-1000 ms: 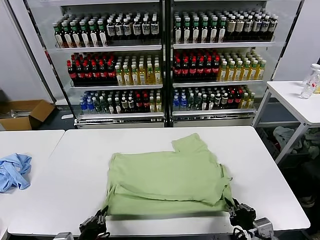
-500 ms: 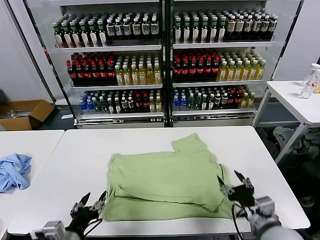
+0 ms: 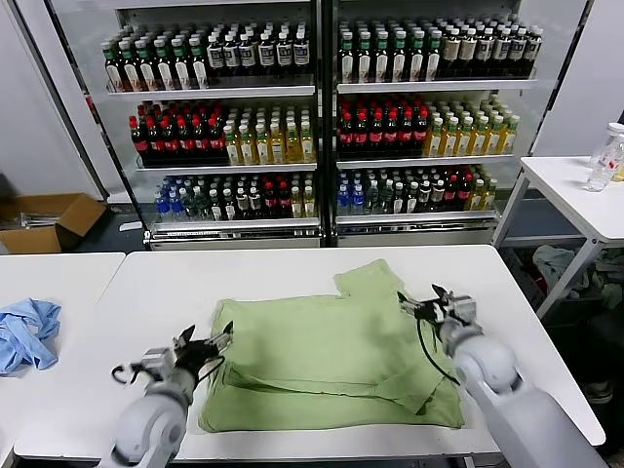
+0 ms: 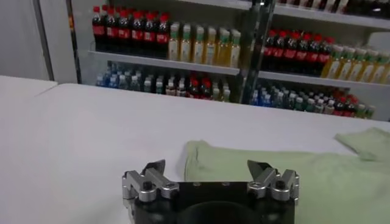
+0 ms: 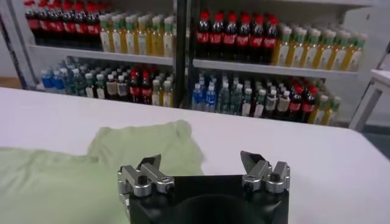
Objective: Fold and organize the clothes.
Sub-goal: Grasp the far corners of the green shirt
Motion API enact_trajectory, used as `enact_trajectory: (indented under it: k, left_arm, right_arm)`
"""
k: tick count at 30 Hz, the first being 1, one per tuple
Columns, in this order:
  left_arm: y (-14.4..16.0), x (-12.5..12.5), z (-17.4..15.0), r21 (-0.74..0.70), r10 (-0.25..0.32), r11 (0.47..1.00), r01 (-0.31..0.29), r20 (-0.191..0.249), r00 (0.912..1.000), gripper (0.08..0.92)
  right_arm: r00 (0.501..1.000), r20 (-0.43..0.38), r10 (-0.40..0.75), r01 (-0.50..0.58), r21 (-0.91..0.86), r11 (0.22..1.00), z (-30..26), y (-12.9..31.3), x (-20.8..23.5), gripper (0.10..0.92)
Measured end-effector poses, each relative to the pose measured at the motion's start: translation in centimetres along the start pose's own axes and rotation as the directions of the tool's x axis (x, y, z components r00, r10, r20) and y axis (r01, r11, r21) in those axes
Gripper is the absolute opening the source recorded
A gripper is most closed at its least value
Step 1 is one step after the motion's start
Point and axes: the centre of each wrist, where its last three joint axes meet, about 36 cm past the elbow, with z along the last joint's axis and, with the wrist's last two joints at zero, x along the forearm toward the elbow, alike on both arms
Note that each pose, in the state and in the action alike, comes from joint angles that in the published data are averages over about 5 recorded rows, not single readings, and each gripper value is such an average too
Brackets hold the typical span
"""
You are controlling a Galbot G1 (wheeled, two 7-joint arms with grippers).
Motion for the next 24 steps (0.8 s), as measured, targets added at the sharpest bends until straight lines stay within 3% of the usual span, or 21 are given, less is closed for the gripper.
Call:
enact_trajectory:
  k: [6,12,17,24]
  left_arm:
    - [0.2,-4.1,-0.8,-0.045,-0.031,0.999,0.031,-0.015,0.9994,0.822]
    - [0.4,-6.1,-1.3,-0.07,-0.041,0.997,0.038,-0.033,0.9986,0.811]
    - [0.4,-6.8,-1.0,-0.075,-0.027,0.997,0.022,-0.06,0.9978,0.688]
    - [0.8,-7.1,-0.8,-0.06,0.003,0.998,-0.009,-0.091,0.9959,0.489]
  right_arm:
    - [0.999,-0.042,-0.004,0.003,-0.014,1.0,-1.6,0.9,-4.3,0.823]
    - [0.996,-0.089,-0.007,0.005,-0.028,1.0,-2.4,1.7,-7.2,0.823]
    - [0.992,-0.127,-0.01,0.004,-0.042,0.999,-2.2,2.1,-8.8,0.778]
    - [0.988,-0.152,-0.017,0.01,-0.049,0.999,-1.8,2.3,-9.6,0.586]
